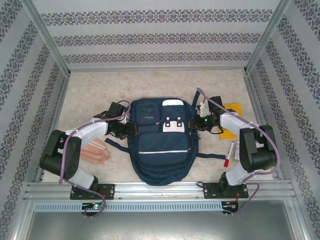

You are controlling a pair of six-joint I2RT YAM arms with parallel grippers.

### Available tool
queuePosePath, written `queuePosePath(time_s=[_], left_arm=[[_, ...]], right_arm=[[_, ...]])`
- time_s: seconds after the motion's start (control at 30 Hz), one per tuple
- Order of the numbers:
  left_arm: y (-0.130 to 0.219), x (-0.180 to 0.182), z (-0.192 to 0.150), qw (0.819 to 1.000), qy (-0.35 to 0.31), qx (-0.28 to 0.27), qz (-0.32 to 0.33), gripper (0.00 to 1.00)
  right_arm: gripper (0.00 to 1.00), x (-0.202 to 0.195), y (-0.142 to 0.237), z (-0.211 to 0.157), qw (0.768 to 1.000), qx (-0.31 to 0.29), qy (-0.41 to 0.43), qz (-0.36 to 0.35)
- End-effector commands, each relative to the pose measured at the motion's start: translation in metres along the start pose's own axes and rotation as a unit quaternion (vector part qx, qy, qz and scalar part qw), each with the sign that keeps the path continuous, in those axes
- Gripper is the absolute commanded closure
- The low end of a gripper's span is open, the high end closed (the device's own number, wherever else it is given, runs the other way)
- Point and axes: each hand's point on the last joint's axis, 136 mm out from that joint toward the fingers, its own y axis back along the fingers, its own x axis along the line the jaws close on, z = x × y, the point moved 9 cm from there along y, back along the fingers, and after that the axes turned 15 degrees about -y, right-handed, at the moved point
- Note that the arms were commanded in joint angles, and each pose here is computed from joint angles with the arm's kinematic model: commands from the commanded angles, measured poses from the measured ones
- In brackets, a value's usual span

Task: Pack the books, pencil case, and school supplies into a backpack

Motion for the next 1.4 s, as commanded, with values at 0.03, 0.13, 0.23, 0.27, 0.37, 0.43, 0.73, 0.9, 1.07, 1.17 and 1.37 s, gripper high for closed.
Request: queuePosePath(time_s=[0.03, 0.13, 0.23, 0.27, 0.37, 0.43, 0.73, 0.9, 1.07, 1.17, 1.37], left_arm=[[0.020, -0.027, 0.029, 0.996, -0.055, -0.038, -0.057, 0.73], [0.037, -0.017, 0.044, 0.997, -0.051, -0.053, -0.023, 0.86], [0.046, -0.003, 0.064, 0.996, -0.067, -0.059, 0.027, 0.95], [0.047, -0.001, 0.073, 0.995, -0.074, -0.059, 0.035, 0.96], [0.047, 0.013, 0.097, 0.994, -0.074, -0.059, 0.059, 0.80], [0.047, 0.024, 0.106, 0.993, -0.063, -0.055, 0.087, 0.48], [0.101, -0.039, 0.068, 0.971, -0.191, -0.091, 0.109, 0.29], [0.078, -0.094, 0.019, 0.943, -0.327, -0.033, 0.055, 0.28], [0.036, -0.116, -0.019, 0.886, -0.460, 0.007, 0.060, 0.16], [0.015, -0.125, -0.017, 0.866, -0.492, 0.018, 0.086, 0.15], [-0.032, -0.150, -0.020, 0.836, -0.544, 0.037, 0.070, 0.06]], right_arm=[[1.00, 0.045, 0.017, 0.005, 0.993, -0.003, 0.052, 0.103], [1.00, 0.065, 0.020, 0.016, 0.989, -0.016, 0.063, 0.133], [1.00, 0.079, 0.014, 0.035, 0.988, -0.018, 0.056, 0.142], [1.00, 0.082, 0.008, 0.041, 0.988, -0.018, 0.050, 0.142], [0.74, 0.087, -0.010, 0.057, 0.992, -0.039, 0.031, 0.116], [0.55, 0.081, -0.021, 0.065, 0.996, -0.052, 0.012, 0.075], [0.04, 0.046, 0.035, 0.016, 0.969, -0.189, 0.020, -0.158], [0.02, 0.006, 0.081, -0.016, 0.933, -0.261, -0.055, -0.240], [0.04, -0.004, 0.089, -0.033, 0.962, -0.226, -0.086, -0.125], [0.07, -0.002, 0.085, -0.037, 0.969, -0.211, -0.073, -0.109], [0.10, -0.002, 0.074, -0.037, 0.975, -0.191, -0.069, -0.088]])
